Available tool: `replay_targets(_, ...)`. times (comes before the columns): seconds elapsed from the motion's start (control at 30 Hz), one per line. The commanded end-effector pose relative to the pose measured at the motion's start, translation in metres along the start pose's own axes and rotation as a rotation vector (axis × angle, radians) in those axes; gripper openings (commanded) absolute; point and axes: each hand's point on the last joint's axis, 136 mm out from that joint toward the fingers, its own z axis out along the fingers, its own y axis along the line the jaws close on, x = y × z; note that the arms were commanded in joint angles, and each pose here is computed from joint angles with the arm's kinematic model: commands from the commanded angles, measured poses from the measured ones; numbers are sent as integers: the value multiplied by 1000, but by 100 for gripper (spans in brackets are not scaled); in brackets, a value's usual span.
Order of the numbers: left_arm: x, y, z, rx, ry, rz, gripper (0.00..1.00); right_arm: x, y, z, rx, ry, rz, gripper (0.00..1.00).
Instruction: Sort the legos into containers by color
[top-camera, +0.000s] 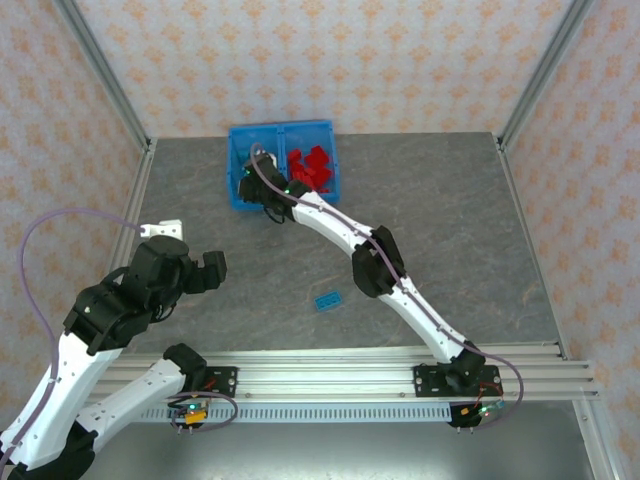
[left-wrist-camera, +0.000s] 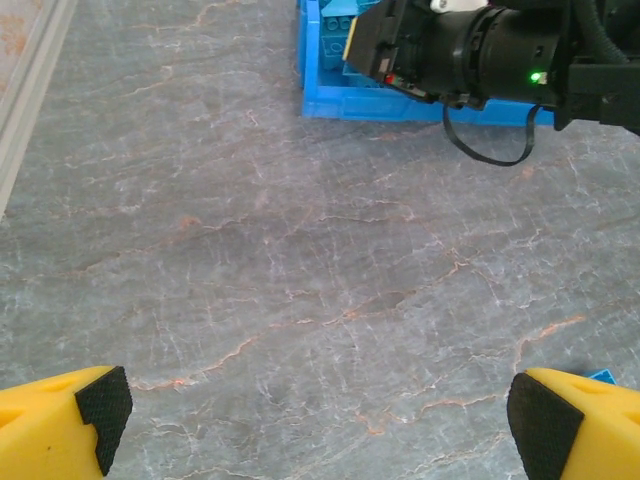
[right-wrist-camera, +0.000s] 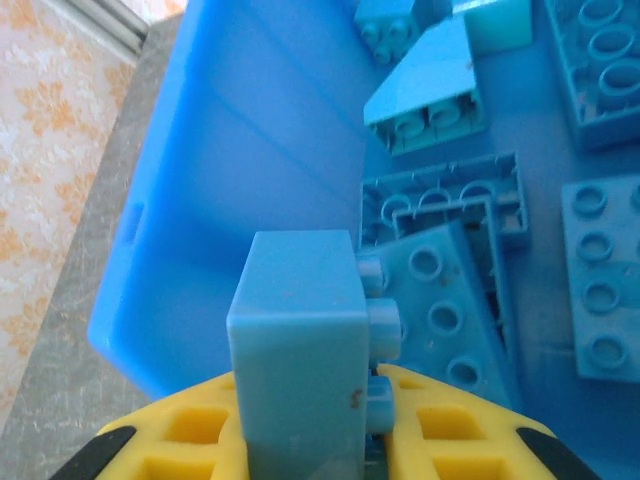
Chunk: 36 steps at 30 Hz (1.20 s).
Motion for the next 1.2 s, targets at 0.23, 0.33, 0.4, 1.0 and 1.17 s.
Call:
replay_targets(0.23, 5, 15, 0, -56, -25, -8, 100, -45, 21, 9, -142, -176, 70, 41)
replay_targets(0.33, 8, 18, -1, -61, -30, -12, 100, -57, 22, 4, -143, -210, 74, 54)
replay_targets(0.4, 9, 19, 0, -64, -28, -12, 100, -68, 27, -6, -151, -228, 70, 55)
replay_targets(1.0, 56, -127, 23, 671, 179, 379, 99, -48, 17, -255, -62, -85, -10, 69)
replay_targets(1.17, 96, -146, 27, 844, 178, 799, 99, 17, -70, -338, 71, -91, 40, 76)
